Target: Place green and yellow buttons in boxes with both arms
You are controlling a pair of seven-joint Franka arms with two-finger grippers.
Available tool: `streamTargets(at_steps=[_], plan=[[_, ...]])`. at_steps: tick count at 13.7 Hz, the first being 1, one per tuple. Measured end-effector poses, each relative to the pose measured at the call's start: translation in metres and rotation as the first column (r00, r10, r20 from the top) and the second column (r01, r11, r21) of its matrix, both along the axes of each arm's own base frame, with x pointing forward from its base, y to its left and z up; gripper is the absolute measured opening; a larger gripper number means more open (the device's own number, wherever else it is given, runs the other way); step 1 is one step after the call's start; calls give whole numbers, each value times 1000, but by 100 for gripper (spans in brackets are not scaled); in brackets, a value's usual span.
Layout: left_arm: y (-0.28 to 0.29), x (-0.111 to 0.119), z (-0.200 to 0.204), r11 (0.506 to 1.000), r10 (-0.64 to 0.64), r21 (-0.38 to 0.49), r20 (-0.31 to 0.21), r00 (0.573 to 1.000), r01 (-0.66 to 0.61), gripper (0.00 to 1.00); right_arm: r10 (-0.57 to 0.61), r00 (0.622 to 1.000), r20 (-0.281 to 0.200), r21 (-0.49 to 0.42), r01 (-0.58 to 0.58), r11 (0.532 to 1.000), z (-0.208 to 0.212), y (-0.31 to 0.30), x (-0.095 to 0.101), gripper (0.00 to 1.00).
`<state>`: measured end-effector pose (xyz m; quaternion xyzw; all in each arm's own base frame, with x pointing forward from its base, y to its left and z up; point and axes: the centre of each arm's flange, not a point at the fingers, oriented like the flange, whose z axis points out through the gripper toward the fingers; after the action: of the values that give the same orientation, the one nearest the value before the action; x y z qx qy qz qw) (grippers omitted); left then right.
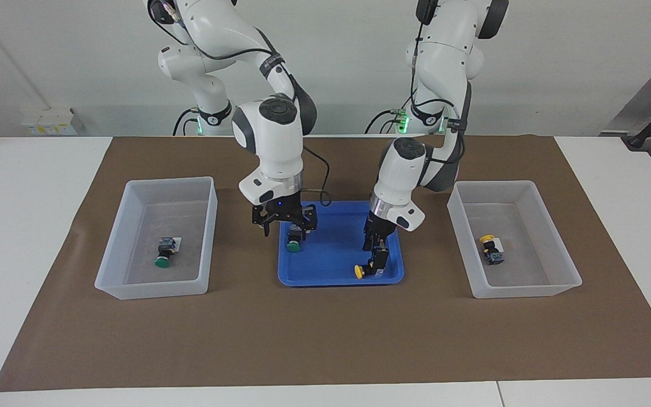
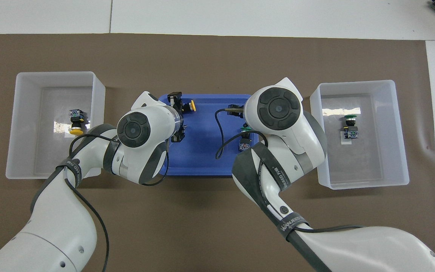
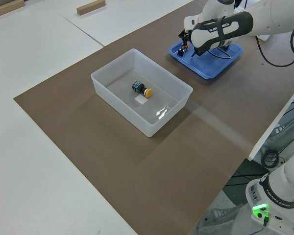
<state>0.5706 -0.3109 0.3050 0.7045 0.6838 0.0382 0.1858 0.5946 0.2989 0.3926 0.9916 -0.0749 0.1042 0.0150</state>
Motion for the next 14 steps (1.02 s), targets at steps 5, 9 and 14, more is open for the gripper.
streamTargets(at_steps=[5,9,14], plan=[[4,4,-3,1000,18,-18,32,999,-17,69,-35,999,-14,-57,34,998,-61,34,-27,81],[3,6,-1,999,38,-29,34,999,-37,67,-44,999,-29,-69,42,997,-73,36,-35,78],[5,-2,-17,998,41,-39,49,998,-39,65,-40,998,-49,-84,36,996,-87,32,-42,79]])
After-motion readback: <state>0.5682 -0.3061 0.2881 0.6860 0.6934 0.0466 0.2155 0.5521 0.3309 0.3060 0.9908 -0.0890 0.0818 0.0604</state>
